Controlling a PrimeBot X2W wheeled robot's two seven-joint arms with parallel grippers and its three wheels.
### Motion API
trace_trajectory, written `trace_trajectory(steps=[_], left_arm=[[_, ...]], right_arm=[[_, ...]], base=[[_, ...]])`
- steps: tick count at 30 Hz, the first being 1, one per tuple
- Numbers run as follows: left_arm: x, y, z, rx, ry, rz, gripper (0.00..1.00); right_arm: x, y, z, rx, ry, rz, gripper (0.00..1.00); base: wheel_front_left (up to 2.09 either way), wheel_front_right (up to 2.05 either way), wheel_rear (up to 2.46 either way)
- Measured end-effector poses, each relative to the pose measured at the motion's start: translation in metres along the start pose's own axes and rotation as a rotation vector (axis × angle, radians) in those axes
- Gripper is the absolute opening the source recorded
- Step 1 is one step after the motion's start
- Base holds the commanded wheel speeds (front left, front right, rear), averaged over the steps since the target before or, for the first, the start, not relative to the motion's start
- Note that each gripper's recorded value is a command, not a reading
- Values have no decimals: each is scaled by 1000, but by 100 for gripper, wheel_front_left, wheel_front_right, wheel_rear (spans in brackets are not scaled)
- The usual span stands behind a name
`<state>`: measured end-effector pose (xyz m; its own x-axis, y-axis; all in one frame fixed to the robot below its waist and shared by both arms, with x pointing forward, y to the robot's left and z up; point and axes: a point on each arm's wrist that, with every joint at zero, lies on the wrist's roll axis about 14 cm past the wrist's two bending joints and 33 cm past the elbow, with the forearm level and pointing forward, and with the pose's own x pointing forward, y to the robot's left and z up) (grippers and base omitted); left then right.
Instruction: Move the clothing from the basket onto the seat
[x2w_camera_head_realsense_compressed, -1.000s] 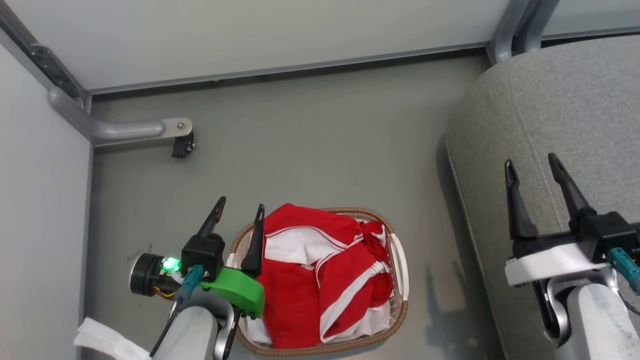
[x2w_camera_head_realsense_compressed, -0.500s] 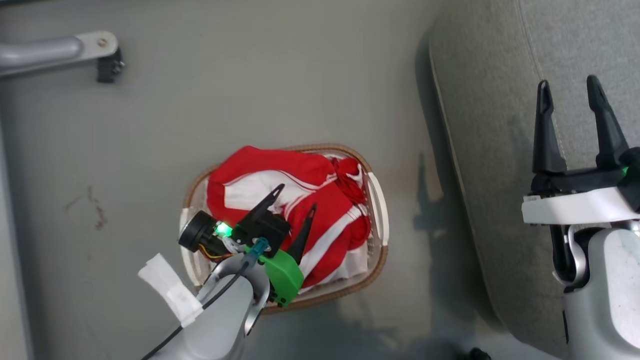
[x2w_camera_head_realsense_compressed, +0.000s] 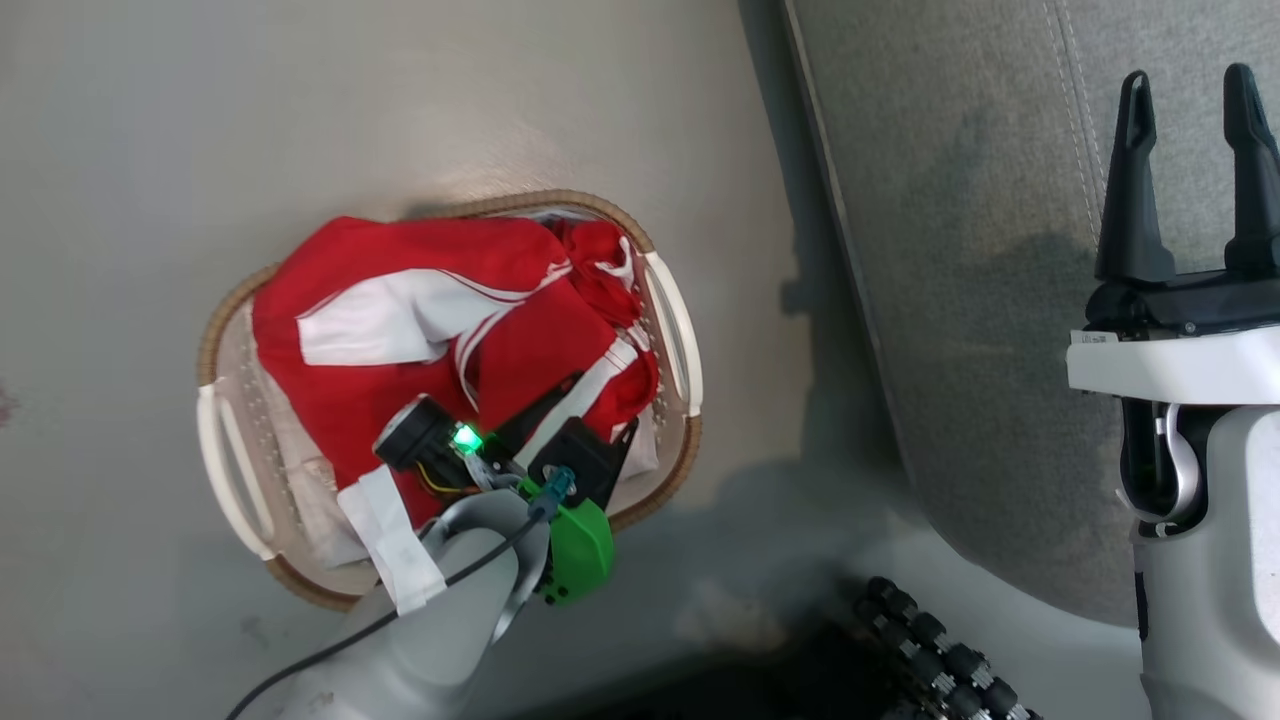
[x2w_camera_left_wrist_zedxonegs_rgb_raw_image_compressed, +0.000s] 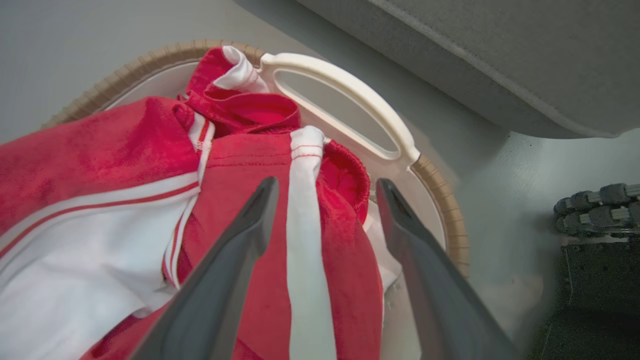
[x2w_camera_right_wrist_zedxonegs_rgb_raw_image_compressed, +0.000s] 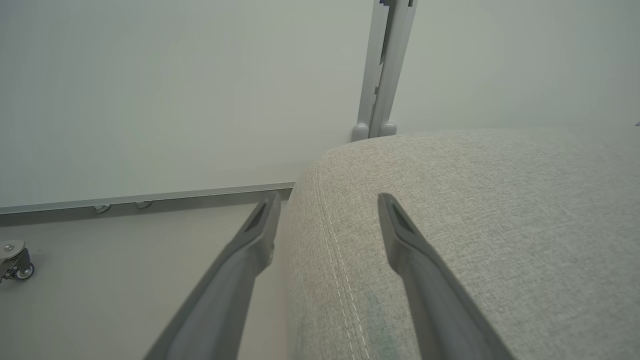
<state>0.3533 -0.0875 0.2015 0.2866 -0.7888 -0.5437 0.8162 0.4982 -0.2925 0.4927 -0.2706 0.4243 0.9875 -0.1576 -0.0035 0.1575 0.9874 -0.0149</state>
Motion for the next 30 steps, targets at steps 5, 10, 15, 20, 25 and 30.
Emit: trace_trajectory(steps=[5,10,15,20,25,30], left_arm=[[18,7,-22,-20,47,2,100],[25,10,-52,-33,121,-3,100],[31,11,-66,-49,157,-7,39],[30,12,-62,-46,149,-6,0],[30,14,-44,-30,105,3,0],[21,10,-26,-13,64,7,0]], right_arm=[[1,-7,-16,-23,34,-13,100],[4,-10,-21,-36,38,-16,100],[5,-13,-25,-49,44,-21,100],[6,-11,-24,-44,39,-18,100],[8,-8,-18,-42,23,-9,100],[6,-9,-9,-51,13,-12,100]], base=[[0,0,0],[0,0,0],[0,0,0],[0,0,0],[0,0,0],[0,0,0]])
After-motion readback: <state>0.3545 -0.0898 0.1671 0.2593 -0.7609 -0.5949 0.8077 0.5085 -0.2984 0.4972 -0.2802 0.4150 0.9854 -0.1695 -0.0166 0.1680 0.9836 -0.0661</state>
